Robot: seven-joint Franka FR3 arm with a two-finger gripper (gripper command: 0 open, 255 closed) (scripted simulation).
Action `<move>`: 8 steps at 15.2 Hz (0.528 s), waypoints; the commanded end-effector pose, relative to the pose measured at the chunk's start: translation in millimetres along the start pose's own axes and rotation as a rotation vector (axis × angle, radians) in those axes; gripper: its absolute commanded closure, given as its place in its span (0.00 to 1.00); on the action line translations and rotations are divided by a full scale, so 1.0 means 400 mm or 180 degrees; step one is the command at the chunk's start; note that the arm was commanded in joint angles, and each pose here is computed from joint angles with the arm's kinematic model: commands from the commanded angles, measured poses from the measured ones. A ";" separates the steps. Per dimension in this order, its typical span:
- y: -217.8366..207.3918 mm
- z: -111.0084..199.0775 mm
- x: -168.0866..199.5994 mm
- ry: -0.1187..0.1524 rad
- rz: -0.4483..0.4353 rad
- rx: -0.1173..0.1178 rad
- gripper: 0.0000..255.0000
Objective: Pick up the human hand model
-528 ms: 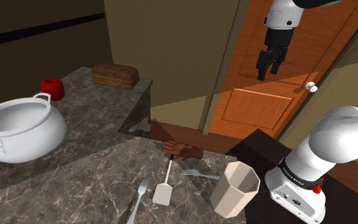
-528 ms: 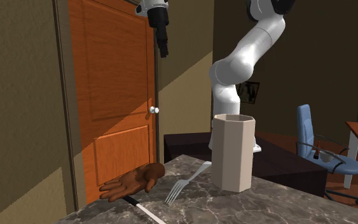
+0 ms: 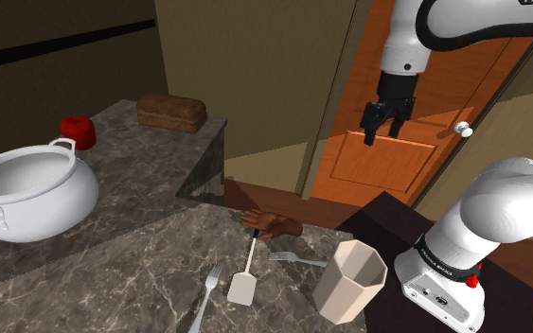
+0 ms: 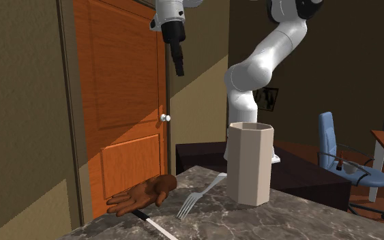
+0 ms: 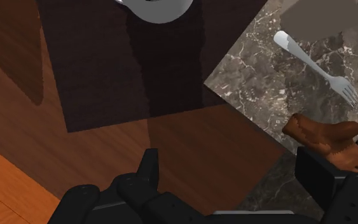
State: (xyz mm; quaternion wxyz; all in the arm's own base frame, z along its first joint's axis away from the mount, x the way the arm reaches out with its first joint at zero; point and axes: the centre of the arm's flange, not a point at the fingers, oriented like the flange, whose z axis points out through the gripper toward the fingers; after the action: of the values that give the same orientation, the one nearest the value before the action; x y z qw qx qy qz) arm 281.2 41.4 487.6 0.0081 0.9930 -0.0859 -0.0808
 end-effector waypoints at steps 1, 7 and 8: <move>-0.039 0.050 -0.002 0.0001 0.0170 0.0067 0.00; -0.160 0.187 0.003 -0.0009 0.0629 0.0245 0.00; -0.181 0.209 0.006 -0.0011 0.0706 0.0274 0.00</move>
State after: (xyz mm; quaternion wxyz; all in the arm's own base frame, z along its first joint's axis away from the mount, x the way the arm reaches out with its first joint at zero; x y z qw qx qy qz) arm 280.6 104.3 413.3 -0.0214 0.9795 -0.1842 -0.0783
